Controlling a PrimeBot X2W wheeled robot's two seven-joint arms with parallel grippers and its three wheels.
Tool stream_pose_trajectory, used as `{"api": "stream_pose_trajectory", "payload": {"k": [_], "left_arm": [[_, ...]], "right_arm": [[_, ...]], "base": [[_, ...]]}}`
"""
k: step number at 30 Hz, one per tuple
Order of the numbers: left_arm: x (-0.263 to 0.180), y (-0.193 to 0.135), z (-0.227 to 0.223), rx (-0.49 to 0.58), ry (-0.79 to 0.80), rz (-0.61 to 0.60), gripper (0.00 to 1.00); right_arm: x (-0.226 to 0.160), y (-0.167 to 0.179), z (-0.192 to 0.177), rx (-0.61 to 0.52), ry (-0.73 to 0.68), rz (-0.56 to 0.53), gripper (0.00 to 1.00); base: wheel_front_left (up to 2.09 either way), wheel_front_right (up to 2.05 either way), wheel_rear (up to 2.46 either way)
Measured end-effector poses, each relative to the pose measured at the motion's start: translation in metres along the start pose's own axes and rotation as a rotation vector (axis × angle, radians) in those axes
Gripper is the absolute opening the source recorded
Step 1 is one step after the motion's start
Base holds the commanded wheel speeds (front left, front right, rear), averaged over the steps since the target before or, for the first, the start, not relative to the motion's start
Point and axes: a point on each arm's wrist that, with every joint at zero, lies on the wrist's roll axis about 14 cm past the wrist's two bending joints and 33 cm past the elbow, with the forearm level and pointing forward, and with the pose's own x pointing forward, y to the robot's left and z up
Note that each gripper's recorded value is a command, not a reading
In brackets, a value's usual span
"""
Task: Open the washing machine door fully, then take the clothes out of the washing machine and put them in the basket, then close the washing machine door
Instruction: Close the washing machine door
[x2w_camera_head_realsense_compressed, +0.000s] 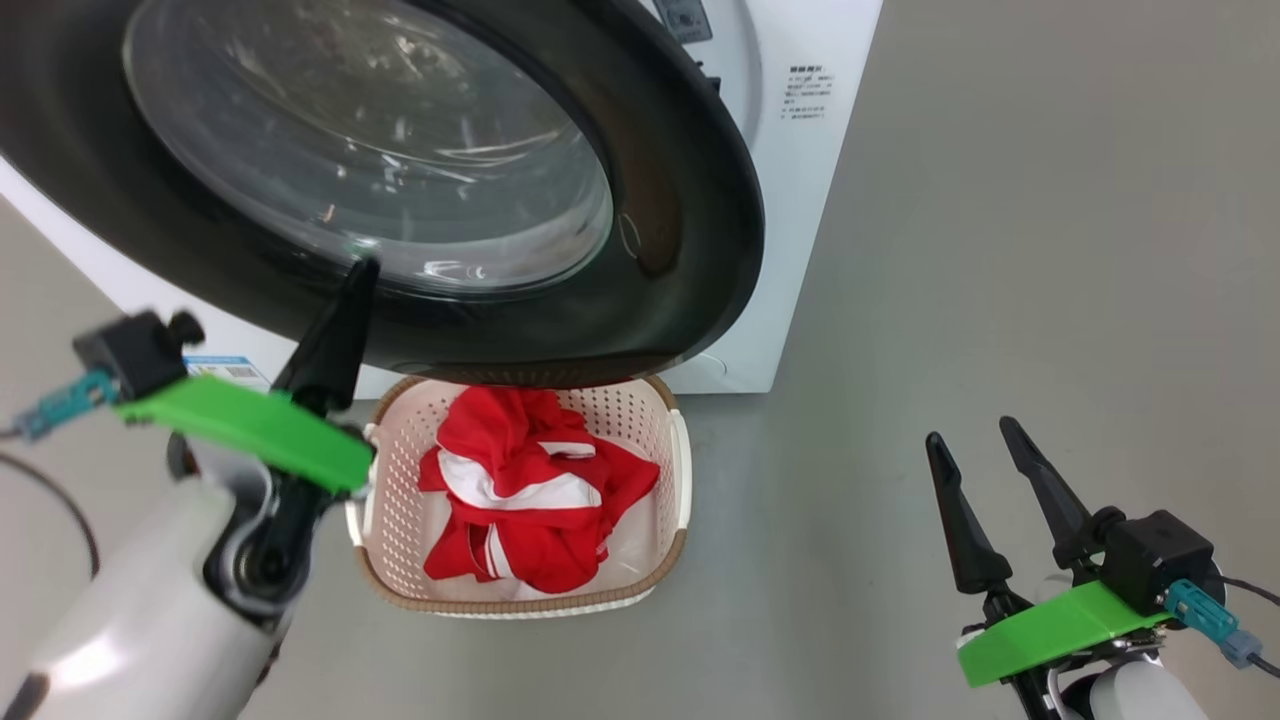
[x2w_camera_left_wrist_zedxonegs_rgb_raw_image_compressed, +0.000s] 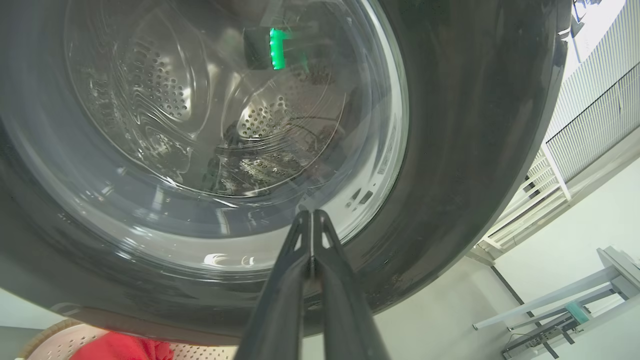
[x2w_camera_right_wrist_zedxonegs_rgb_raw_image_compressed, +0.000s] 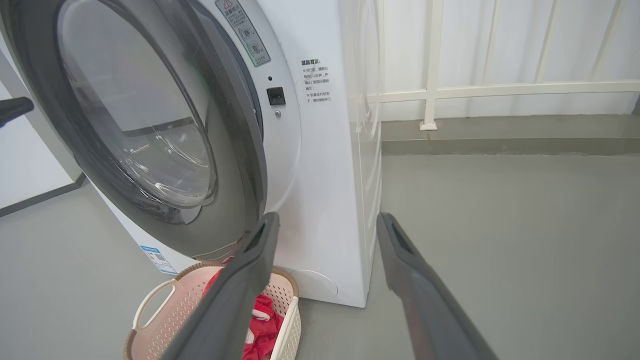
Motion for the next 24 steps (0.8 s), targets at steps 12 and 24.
{"api": "stream_pose_trajectory", "payload": {"k": [12,24], "left_arm": [[-0.066,0.049,-0.014,0.078,-0.025,0.154,1.0],[-0.129,0.081,-0.024,0.191,-0.027,0.278,1.0]], "right_arm": [[-0.012,-0.001,0.0,-0.005,0.005,-0.002,1.0],[-0.027,-0.007,0.001,-0.018,0.007,-0.017,1.0]], "base": [[0.0,0.0,0.0],[0.0,0.0,0.0]]}}
